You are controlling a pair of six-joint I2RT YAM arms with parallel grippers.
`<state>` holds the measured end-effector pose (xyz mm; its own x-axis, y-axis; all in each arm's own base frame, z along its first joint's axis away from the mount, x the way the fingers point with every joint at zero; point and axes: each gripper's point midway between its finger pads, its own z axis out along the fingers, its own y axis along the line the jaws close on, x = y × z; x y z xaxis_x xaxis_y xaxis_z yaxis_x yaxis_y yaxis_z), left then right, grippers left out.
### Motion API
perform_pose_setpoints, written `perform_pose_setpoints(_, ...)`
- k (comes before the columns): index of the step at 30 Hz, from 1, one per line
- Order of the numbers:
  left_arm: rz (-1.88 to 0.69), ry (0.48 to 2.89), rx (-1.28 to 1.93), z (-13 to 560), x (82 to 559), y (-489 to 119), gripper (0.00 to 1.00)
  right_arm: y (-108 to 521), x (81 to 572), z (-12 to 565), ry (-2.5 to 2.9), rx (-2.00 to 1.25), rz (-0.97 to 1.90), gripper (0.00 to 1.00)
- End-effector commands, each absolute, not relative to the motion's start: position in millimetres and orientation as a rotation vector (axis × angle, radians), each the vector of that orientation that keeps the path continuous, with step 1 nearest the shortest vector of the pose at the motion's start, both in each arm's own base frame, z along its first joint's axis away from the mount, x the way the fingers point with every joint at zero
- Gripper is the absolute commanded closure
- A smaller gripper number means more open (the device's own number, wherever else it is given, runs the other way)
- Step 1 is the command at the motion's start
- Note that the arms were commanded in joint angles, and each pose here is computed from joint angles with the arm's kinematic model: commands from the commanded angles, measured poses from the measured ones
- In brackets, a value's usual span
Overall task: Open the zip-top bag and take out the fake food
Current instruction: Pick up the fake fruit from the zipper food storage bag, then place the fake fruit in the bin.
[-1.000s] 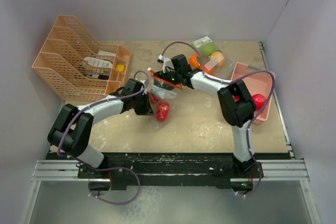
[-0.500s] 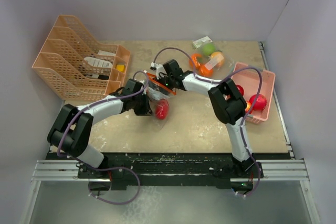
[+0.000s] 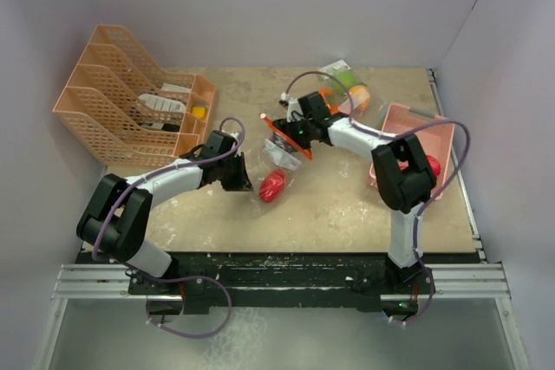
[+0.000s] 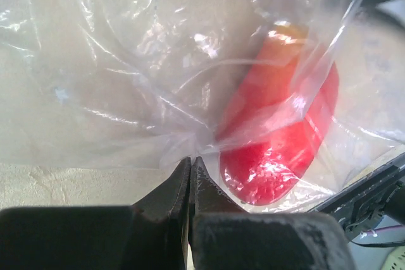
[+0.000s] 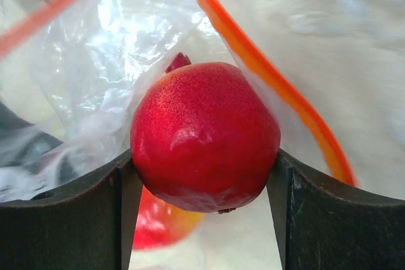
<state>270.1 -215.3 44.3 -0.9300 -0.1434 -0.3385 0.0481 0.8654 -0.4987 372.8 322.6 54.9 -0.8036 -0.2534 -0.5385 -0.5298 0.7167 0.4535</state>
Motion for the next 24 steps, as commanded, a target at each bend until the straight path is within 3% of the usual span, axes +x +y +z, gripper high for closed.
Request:
perform_pose_setpoints(1,-0.773,2.61,-0.057,57.2,275.1,-221.2,1.0,271.6,408.0,122.2,2.36,-0.383,0.838,0.44)
perform_pose_setpoints(11,-0.784,2.618,-0.037,54.2,277.1,-224.6,1.0,133.5,442.1,206.4,2.171,0.008,0.754,0.44)
perform_pose_setpoints(18,-0.797,2.615,-0.031,54.3,281.2,-228.3,1.0,33.8,432.5,176.1,2.171,0.479,0.621,0.43)
perform_pose_setpoints(24,-0.786,2.62,-0.029,53.3,280.9,-226.9,1.0,-0.5,416.2,149.8,2.192,0.633,0.515,0.41)
